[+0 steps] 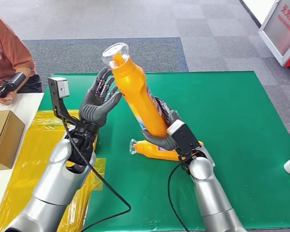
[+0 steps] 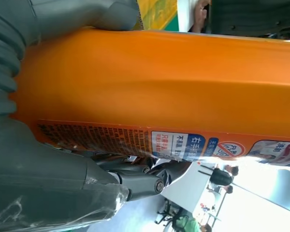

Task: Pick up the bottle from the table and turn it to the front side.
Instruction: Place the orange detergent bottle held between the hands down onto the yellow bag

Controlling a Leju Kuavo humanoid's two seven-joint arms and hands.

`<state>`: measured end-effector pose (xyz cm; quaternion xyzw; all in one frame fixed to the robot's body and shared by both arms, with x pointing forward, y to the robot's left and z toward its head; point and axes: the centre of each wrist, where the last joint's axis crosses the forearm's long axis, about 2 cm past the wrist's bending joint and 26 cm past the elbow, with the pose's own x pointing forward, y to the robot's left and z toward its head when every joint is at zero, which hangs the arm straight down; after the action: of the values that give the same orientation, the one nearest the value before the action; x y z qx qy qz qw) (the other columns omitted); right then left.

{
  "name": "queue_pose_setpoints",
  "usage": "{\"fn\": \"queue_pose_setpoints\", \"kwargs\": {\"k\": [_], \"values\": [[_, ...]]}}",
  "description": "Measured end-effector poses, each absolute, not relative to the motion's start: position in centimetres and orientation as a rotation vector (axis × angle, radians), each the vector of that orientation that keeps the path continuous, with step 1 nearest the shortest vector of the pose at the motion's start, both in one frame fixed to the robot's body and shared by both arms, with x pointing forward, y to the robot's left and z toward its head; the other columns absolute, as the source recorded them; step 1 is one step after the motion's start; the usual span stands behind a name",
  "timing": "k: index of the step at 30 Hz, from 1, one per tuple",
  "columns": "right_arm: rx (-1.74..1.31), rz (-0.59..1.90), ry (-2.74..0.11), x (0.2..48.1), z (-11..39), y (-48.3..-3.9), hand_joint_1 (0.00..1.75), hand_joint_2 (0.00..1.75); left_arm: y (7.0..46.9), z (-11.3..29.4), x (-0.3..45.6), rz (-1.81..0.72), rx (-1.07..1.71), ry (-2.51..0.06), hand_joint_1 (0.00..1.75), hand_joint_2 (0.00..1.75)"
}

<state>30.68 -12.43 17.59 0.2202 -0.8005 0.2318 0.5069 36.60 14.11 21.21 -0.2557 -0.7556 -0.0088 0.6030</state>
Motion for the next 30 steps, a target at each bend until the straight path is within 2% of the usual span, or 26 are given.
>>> {"fn": "queue_pose_setpoints", "kwargs": {"k": [30], "values": [[0.601,0.608,-1.957,31.6,19.1,-11.6,1.75,1.75,12.9,20.3,36.8,-0.088,-0.614,-1.705,0.00,1.75]]}}
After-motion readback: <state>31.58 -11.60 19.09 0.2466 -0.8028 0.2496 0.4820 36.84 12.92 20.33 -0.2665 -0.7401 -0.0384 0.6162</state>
